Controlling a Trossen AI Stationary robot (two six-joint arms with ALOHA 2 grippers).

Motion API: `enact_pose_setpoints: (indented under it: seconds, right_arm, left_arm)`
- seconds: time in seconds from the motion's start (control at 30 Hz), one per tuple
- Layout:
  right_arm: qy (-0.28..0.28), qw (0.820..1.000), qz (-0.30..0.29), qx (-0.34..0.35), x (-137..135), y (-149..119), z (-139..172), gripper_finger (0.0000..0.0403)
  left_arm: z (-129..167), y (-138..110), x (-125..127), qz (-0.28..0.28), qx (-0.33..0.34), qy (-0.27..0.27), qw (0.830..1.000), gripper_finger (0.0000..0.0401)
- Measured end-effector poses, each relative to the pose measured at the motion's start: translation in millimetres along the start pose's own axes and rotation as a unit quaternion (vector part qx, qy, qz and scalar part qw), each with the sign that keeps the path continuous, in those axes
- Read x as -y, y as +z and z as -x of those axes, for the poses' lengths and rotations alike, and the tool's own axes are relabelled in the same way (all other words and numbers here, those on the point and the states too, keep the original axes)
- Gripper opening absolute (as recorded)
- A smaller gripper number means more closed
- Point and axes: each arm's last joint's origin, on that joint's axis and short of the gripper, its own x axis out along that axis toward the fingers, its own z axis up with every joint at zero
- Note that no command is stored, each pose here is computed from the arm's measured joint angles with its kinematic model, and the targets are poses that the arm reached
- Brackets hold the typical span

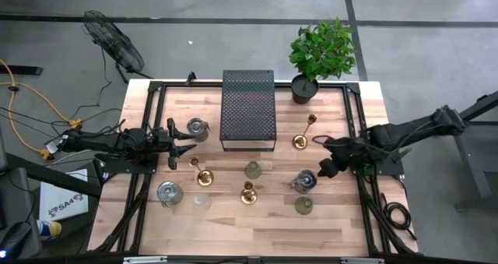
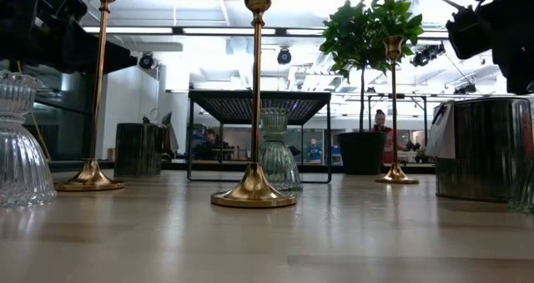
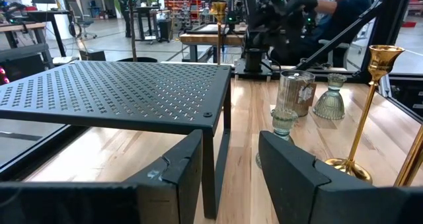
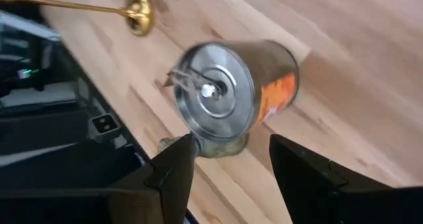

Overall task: Pick & Place candle stick holders
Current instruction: Put the bottom right silver scented candle on the shelf

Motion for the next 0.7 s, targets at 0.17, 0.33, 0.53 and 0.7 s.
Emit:
enact_pose_setpoints:
  seconds: [0.17,0.33,0.53,0.7]
  right_arm:
    - [-0.039,0.999,-0.028,-0.010,-19,4,-13,0.0190]
    - [-0.068,0.996,-0.053,0.006,-37,10,-22,0.0190]
    - [-0.053,0.998,-0.029,0.034,-53,16,-26,0.0190]
    - [-0.060,0.993,-0.084,0.061,-53,17,-28,0.0190]
  left_arm:
    - [0,0,0,0.000,0.000,0.000,1.000,0.0145]
    - [0,0,0,0.000,0.000,0.000,1.000,0.0145]
    - [0,0,0,0.000,0.000,0.000,1.000,0.0145]
    - [0,0,0,0.000,0.000,0.000,1.000,0.0145]
